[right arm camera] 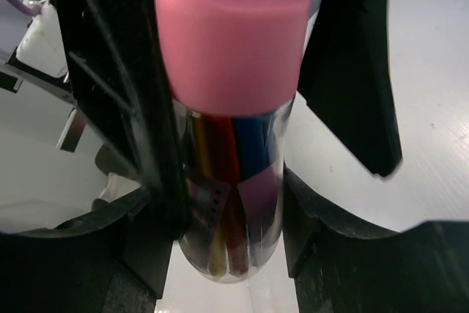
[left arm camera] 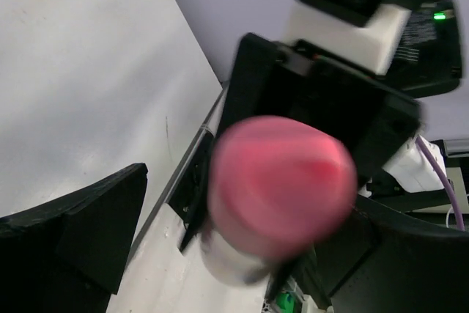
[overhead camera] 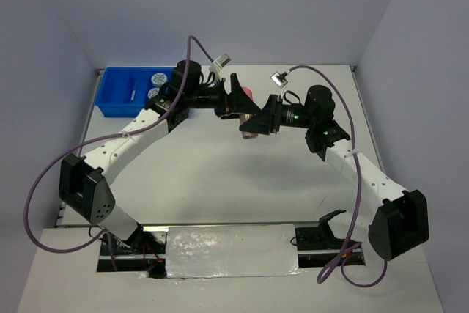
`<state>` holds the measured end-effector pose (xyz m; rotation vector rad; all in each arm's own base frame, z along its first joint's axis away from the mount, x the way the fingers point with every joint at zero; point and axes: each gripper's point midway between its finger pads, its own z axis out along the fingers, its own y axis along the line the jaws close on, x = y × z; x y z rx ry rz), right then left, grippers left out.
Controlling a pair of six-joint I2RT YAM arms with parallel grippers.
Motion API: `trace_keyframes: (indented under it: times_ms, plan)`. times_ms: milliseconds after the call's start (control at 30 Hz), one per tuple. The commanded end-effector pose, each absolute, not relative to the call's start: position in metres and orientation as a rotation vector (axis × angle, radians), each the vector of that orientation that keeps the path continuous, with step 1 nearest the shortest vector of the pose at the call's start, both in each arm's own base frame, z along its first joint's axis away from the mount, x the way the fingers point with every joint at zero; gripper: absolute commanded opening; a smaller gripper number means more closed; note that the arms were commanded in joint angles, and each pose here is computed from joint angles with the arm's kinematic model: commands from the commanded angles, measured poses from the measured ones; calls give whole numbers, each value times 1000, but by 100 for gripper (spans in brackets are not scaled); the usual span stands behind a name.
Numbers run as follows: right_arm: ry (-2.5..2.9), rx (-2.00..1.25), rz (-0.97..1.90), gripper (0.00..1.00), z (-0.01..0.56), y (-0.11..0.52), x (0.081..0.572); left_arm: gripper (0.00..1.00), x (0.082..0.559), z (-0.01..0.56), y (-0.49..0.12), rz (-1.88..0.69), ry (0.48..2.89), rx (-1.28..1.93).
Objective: Sort the stationery into containers
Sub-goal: Pick up the stationery from the center of the board, then place the stationery in the storage box.
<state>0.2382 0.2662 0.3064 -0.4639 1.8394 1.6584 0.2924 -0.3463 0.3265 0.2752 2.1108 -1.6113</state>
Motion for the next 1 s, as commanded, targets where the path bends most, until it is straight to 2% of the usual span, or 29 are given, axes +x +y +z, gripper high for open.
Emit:
trace_keyframes:
  times_ms: [0, 33, 100, 133, 167, 200, 300, 367, 400, 433, 467, 533, 600, 633, 667, 800, 933, 967]
  plan:
    - [1652, -630, 1695, 0, 361, 272, 223, 99, 287, 344, -360, -1660, 2044, 347]
    - [1652, -636, 1699, 0, 361, 274, 222, 97, 287, 345, -360, -1666, 2042, 341]
    - [1657, -642, 1699, 0, 358, 275, 223, 85, 289, 342, -360, -1656, 2045, 334]
    - [1665, -638, 1698, 0, 355, 275, 224, 74, 290, 344, -360, -1644, 2029, 345]
    - [1674, -632, 1691, 0, 350, 275, 225, 49, 293, 350, -359, -1632, 2013, 345]
    - [1685, -626, 1690, 0, 346, 275, 226, 41, 296, 349, -357, -1612, 2019, 334]
    - [1708, -619, 1693, 0, 336, 276, 228, 42, 302, 357, -353, -1586, 1999, 329]
    - [1720, -616, 1698, 0, 331, 277, 228, 4, 305, 365, -351, -1567, 1975, 342]
    - [1721, -618, 1693, 0, 330, 276, 228, 0, 306, 364, -349, -1543, 1982, 354]
    - [1724, -620, 1687, 7, 329, 276, 229, 0, 309, 371, -347, -1522, 1967, 359]
    - [1758, -604, 1682, 38, 324, 276, 230, 0, 312, 372, -344, -1495, 1968, 363]
    - [1849, -525, 1587, 70, 305, 268, 246, 0, 332, 372, -320, -1357, 1989, 335]
    - [1920, -474, 1486, 73, 284, 258, 260, 0, 355, 352, -287, -1163, 2071, 287]
    - [1926, -437, 1416, 74, 276, 255, 272, 0, 376, 361, -257, -1066, 2060, 228]
    - [2080, -306, 1334, 74, 247, 237, 279, 0, 387, 355, -236, -981, 2083, 198]
    - [2295, -81, 1006, 74, 187, 192, 294, 0, 438, 332, -140, -559, 2122, 134]
    - [2343, -48, 939, 73, 177, 180, 282, 0, 487, 299, -11, 281, 2090, -56]
    - [2337, -49, 958, 73, 180, 181, 278, 0, 494, 296, 8, 406, 2071, -56]
